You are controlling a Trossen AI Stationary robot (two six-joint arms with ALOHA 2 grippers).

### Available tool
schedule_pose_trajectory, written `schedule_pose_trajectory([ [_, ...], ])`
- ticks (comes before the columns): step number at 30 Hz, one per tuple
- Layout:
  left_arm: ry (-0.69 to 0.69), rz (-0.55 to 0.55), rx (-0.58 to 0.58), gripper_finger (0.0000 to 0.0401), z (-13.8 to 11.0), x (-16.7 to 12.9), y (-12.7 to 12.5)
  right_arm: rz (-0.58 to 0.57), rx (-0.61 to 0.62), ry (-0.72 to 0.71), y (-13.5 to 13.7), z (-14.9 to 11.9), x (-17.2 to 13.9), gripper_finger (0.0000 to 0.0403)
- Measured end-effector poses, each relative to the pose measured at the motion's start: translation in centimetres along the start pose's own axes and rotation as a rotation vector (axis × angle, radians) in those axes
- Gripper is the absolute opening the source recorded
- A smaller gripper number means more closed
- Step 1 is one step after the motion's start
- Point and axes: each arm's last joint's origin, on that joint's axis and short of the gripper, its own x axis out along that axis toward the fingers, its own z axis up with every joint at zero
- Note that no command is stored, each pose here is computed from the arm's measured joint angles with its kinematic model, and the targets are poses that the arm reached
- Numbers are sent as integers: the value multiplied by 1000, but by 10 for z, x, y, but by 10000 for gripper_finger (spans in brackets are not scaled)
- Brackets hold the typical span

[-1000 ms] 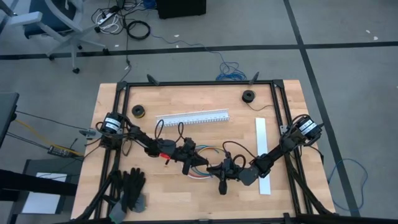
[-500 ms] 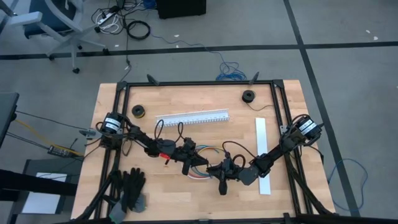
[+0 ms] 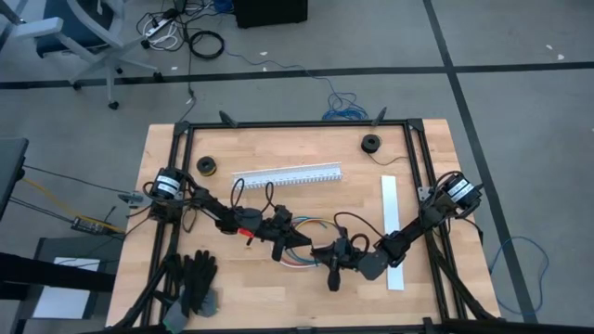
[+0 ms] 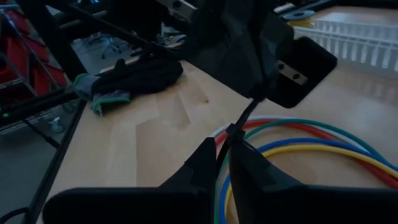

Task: Ziptie cables
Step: Insert zip tie on the cable wire

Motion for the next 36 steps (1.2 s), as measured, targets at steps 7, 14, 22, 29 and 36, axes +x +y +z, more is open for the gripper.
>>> schedule_pose_trajectory([
  [7, 30, -38, 6, 0, -1, 0, -2, -22, 35, 22, -3, -3, 1, 2],
  [14, -58, -42, 131, 0, -8, -4, -15, -116, 45, -56, 1, -3, -8, 0],
  [22, -124, 142, 288, 0, -38, -21, -30, -272, 75, -203, 17, -1, -26, 0],
  [29, -197, 230, 428, 0, -49, -20, -52, -292, 76, -141, 15, 6, -2, 0],
  [36, -136, 284, 351, 0, -52, -10, -48, -294, 137, -121, 8, 10, 10, 0],
])
